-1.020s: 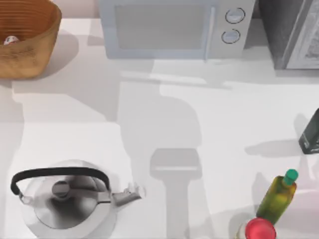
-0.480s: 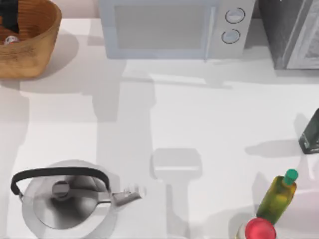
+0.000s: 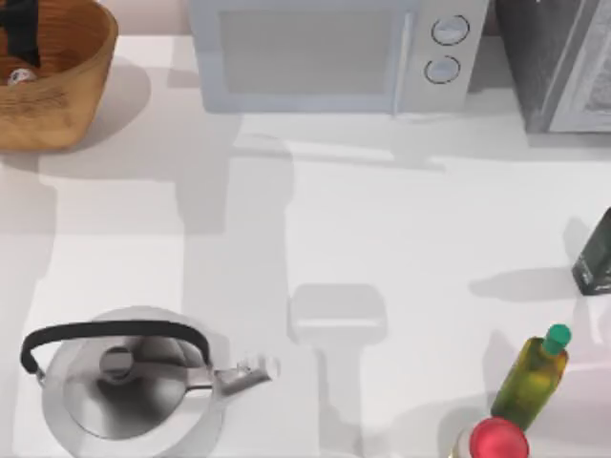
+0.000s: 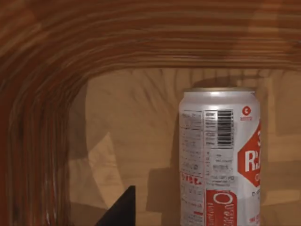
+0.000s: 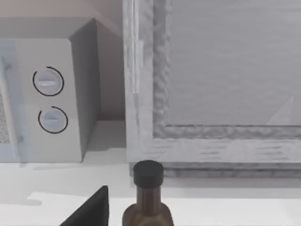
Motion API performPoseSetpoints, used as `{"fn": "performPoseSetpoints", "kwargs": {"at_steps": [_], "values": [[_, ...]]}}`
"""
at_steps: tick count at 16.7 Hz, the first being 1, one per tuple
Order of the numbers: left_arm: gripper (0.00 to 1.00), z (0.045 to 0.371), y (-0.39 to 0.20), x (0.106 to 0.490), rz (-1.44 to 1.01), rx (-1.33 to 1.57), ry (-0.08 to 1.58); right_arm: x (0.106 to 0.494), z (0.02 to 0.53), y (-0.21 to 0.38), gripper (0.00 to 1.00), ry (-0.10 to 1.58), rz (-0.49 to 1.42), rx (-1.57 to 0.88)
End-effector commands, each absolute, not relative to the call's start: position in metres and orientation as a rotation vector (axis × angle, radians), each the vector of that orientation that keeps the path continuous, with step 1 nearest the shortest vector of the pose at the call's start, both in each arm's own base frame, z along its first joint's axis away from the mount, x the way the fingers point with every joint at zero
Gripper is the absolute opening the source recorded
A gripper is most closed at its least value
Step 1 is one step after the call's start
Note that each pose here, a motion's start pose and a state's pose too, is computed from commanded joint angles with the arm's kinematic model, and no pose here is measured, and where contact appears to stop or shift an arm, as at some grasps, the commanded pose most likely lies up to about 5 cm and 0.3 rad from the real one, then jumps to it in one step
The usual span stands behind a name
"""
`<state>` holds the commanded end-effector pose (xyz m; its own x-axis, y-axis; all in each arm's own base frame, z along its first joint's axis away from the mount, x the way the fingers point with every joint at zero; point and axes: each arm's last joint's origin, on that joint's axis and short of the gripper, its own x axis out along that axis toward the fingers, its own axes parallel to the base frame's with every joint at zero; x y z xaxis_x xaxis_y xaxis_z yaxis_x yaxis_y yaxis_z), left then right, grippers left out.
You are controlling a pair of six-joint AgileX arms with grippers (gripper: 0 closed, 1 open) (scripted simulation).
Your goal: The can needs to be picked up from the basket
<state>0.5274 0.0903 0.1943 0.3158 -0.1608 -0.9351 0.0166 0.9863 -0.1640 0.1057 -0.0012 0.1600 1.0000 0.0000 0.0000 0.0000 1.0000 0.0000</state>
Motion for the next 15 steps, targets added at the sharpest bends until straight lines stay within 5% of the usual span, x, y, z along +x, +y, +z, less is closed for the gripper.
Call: {"fn": "performPoseSetpoints", "kwargs": {"at_steps": [15], "values": [[1.0,0.128,0.08,0.547,-0.118,-0.14,1.269,0.106,0.16,-0.001,1.0,0.0,0.0,0.0]]}}
